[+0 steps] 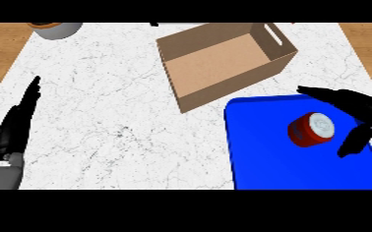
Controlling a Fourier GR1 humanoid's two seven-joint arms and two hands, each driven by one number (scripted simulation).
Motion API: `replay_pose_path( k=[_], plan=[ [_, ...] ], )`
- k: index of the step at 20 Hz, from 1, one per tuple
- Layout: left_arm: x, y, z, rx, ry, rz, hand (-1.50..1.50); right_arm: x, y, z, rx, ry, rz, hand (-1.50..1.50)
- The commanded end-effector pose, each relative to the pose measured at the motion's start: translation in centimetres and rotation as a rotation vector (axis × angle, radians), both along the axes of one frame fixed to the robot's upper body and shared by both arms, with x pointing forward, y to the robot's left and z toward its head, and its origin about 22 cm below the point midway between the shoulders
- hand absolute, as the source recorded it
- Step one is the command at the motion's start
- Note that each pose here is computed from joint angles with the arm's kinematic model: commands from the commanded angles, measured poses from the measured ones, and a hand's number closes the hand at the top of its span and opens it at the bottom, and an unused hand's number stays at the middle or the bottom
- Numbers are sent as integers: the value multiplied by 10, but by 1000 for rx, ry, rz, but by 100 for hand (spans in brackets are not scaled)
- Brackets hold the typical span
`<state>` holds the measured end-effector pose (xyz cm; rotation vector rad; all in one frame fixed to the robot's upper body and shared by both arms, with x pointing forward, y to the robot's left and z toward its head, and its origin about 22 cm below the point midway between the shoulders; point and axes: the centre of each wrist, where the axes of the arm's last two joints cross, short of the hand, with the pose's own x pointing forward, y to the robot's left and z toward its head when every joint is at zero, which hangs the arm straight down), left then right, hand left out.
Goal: Pick the can from the tray and place it in the cardboard box
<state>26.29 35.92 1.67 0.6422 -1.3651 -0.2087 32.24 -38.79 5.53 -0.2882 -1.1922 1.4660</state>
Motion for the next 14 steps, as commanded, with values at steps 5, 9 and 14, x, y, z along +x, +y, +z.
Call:
replay_pose_path(
  k=[5, 9, 14],
  plan=[
    [-15, 5, 0, 2, -3, 10, 0, -20, 6, -1, 71, 21, 74, -150],
    [-4, -10, 11, 2, -14, -13, 0, -15, 27, 3, 94, -15, 94, -150],
    [-5, -10, -9, 10, -11, 1, 0, -19, 32, -4, 37, 33, 98, -150]
  ],
)
